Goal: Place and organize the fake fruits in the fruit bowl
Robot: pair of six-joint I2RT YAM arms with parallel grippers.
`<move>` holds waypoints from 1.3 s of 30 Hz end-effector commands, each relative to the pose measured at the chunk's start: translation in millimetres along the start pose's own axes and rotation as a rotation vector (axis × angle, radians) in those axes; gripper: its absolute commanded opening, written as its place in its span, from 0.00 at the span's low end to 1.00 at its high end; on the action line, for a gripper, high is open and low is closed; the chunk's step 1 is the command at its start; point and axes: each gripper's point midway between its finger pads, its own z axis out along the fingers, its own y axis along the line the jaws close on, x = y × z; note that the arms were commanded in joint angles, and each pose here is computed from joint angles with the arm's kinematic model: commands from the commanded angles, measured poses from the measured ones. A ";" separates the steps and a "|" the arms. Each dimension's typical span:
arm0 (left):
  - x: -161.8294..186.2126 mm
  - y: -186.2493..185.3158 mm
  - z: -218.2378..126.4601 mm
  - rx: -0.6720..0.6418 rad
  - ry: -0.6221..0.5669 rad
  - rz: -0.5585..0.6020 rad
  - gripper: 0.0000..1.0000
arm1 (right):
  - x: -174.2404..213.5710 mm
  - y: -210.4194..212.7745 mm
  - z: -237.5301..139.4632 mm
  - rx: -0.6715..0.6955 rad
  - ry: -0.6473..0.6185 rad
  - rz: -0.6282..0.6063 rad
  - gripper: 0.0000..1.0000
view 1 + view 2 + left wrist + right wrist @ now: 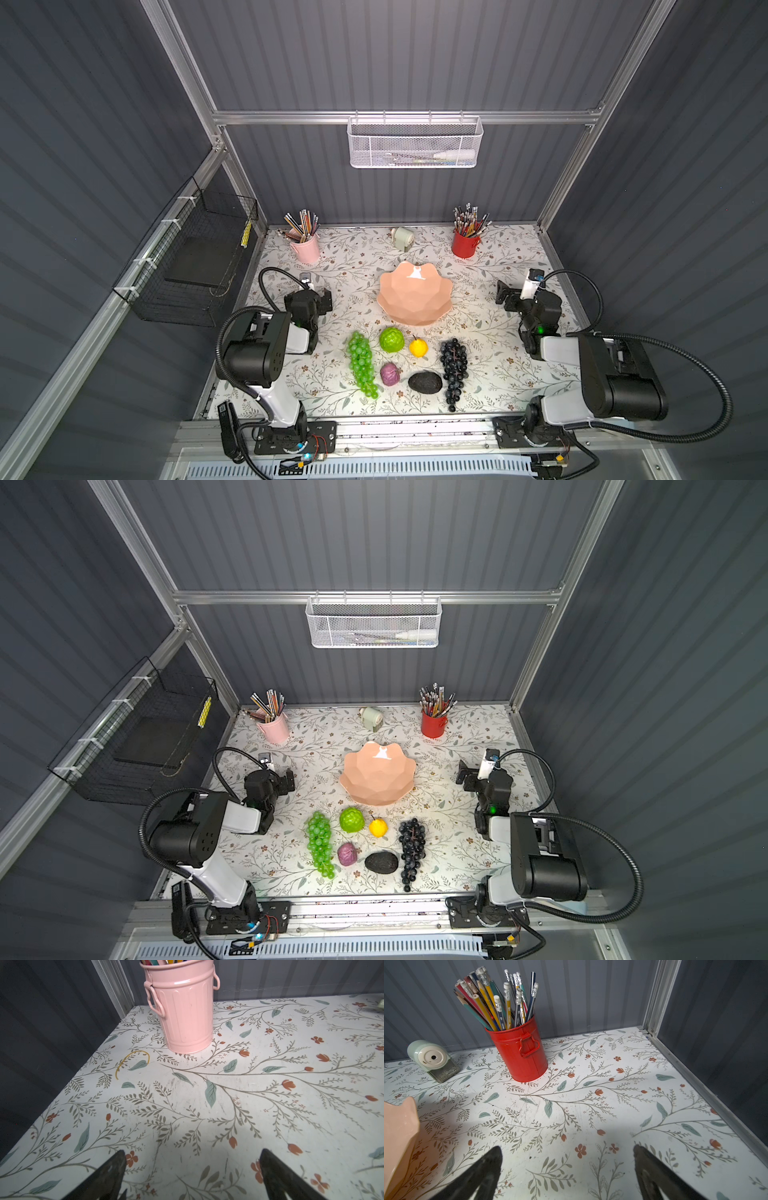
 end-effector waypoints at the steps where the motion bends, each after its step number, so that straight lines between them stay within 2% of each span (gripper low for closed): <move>1: -6.6 -1.3 1.9 0.007 -0.014 -0.011 1.00 | -3.1 1.3 -0.2 -0.006 -0.012 -0.008 0.99; 4: -12.9 5.6 2.8 -0.034 0.005 -0.019 1.00 | -9.4 -5.3 -3.9 0.035 -0.033 0.006 0.99; 6: -24.0 6.7 7.3 -0.046 0.072 -0.005 1.00 | -20.3 -10.8 -10.9 0.075 -0.040 0.019 0.99; 9: -50.2 12.2 11.3 -0.081 0.171 0.023 1.00 | -41.4 -6.1 -18.4 0.062 -0.028 0.018 0.99; 11: -65.3 13.6 9.1 -0.090 0.188 0.013 1.00 | -60.4 -3.8 -23.7 0.061 -0.011 0.068 0.99; 15: -76.6 21.6 -1.9 -0.137 0.242 -0.093 1.00 | -92.0 11.6 -30.4 0.009 0.054 0.162 0.98; 19: -78.1 9.2 -15.7 -0.110 0.334 -0.160 1.00 | -108.9 47.3 -40.4 -0.051 0.156 0.127 0.95; 25: -75.2 -42.3 -54.7 0.014 0.456 -0.063 1.00 | -76.5 126.0 -78.0 -0.231 0.435 0.052 0.89; 31: -71.7 -101.0 -105.1 0.317 0.621 -0.124 1.00 | -20.1 185.9 -141.0 -0.380 0.693 -0.068 0.84; 35: -66.3 -107.0 -120.0 0.348 0.668 -0.136 1.00 | 1.9 226.4 -172.8 -0.484 0.789 -0.108 0.82; 39: -60.9 -101.8 -122.1 0.321 0.665 -0.153 1.00 | 34.2 260.6 -180.7 -0.528 0.897 -0.166 0.82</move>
